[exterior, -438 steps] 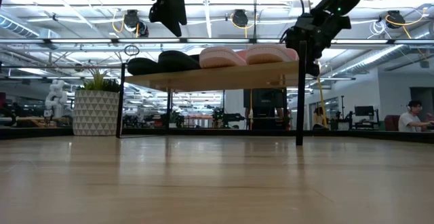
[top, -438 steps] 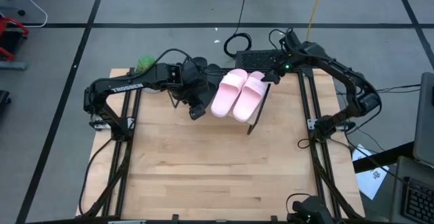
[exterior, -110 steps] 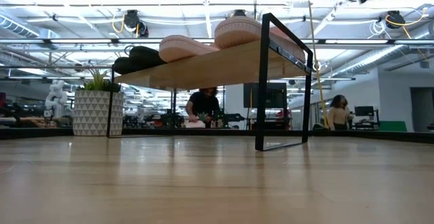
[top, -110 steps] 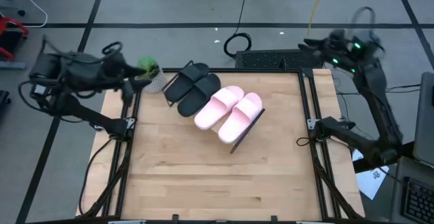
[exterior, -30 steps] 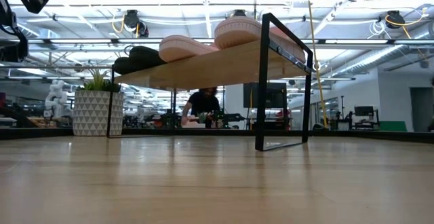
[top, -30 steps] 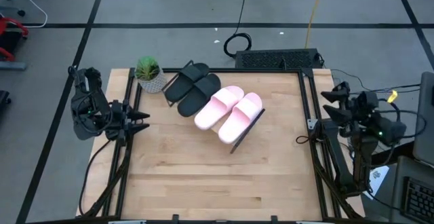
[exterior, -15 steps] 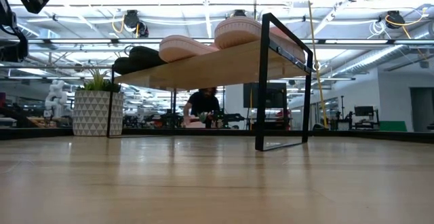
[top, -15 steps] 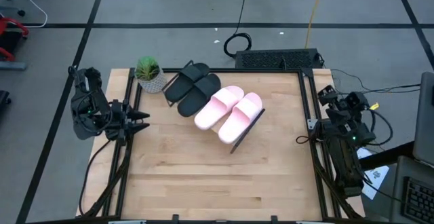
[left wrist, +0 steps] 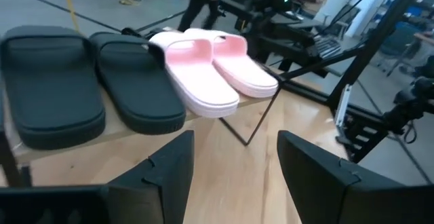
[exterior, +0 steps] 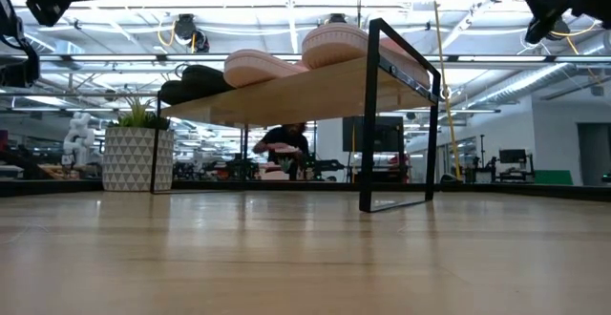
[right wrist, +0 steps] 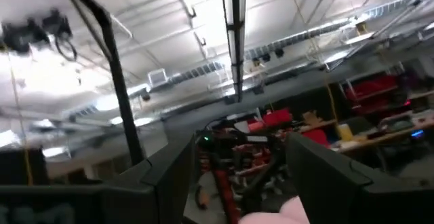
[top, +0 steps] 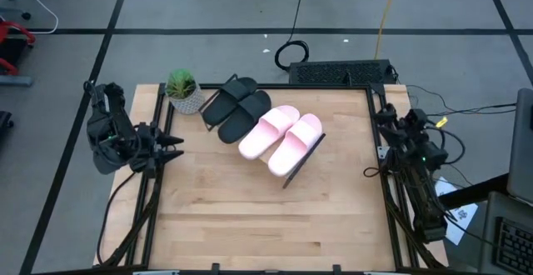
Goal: Pick and place slides into the shelf
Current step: Return to Home Position
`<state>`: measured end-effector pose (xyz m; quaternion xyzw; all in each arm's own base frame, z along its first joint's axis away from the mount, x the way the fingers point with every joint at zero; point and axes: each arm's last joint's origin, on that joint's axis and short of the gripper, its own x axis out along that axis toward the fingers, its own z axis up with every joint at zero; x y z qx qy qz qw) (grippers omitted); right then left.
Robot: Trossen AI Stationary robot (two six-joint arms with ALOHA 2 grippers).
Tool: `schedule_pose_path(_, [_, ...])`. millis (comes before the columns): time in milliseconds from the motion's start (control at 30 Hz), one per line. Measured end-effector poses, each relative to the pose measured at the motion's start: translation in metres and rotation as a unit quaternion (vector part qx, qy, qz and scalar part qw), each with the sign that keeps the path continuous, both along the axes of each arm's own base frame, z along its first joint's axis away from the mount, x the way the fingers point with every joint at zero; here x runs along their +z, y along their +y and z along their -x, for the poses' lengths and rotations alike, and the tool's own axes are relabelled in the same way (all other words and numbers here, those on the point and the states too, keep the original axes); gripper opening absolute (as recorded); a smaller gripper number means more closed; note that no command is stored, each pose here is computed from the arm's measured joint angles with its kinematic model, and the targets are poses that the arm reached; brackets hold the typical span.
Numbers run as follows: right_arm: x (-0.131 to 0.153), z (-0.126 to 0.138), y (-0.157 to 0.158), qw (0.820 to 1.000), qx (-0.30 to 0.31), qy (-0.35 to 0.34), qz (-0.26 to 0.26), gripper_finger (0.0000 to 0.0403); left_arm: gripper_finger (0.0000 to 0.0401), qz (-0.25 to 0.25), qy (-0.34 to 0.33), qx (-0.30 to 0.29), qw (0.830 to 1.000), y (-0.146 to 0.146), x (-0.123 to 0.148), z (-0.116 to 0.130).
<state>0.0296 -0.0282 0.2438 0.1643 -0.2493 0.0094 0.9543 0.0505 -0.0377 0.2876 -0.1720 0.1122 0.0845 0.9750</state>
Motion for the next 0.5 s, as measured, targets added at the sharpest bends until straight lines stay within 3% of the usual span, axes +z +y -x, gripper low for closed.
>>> schedule_pose_path(167, [-0.008,-0.003,-0.012,0.998,-0.034,0.048,0.015,0.0222,0.0209,-0.016,0.029,0.015,0.999,0.007,-0.01,0.004])
schedule_pose_path(267, [-0.021,-0.006,-0.026,0.994,-0.058,0.091,-0.01,0.0222,0.0209,-0.018,0.053,0.037,0.998,0.015,-0.018,0.008])
schedule_pose_path(500, [-0.042,-0.006,-0.045,0.973,-0.185,0.135,0.005,0.0222,0.0209,-0.028,0.066,0.101,0.992,0.034,-0.028,0.018])
